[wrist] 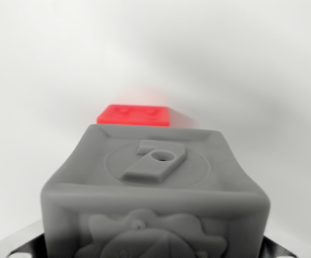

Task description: Destack cube

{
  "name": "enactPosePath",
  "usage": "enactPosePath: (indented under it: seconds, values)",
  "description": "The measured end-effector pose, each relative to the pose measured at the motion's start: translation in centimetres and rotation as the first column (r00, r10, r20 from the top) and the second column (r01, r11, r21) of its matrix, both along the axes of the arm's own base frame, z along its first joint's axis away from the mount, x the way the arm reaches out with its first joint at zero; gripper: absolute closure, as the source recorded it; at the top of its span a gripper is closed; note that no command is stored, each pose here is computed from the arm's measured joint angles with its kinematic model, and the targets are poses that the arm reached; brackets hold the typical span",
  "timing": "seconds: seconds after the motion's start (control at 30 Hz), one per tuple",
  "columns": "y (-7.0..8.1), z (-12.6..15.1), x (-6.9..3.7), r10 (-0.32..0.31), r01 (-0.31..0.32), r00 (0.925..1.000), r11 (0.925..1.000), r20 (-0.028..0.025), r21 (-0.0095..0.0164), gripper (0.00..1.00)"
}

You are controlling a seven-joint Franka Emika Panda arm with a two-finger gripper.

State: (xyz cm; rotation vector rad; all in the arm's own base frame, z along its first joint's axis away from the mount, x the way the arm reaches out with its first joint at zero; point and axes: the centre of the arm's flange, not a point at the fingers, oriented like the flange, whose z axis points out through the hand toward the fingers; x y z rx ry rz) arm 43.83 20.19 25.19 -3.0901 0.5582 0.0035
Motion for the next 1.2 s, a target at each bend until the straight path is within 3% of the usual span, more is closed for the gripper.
enactPosePath:
  seconds: [0.47, 1.2]
  values:
    - [-1.2, -0.8, 2.4, 0.018, -0.018, 0.9998, 0.9998, -0.0011, 0.0003, 1.0]
    - [-3.0, -2.0, 6.2, 0.045, -0.045, 0.999, 0.999, 0.0031, 0.0028, 1.0]
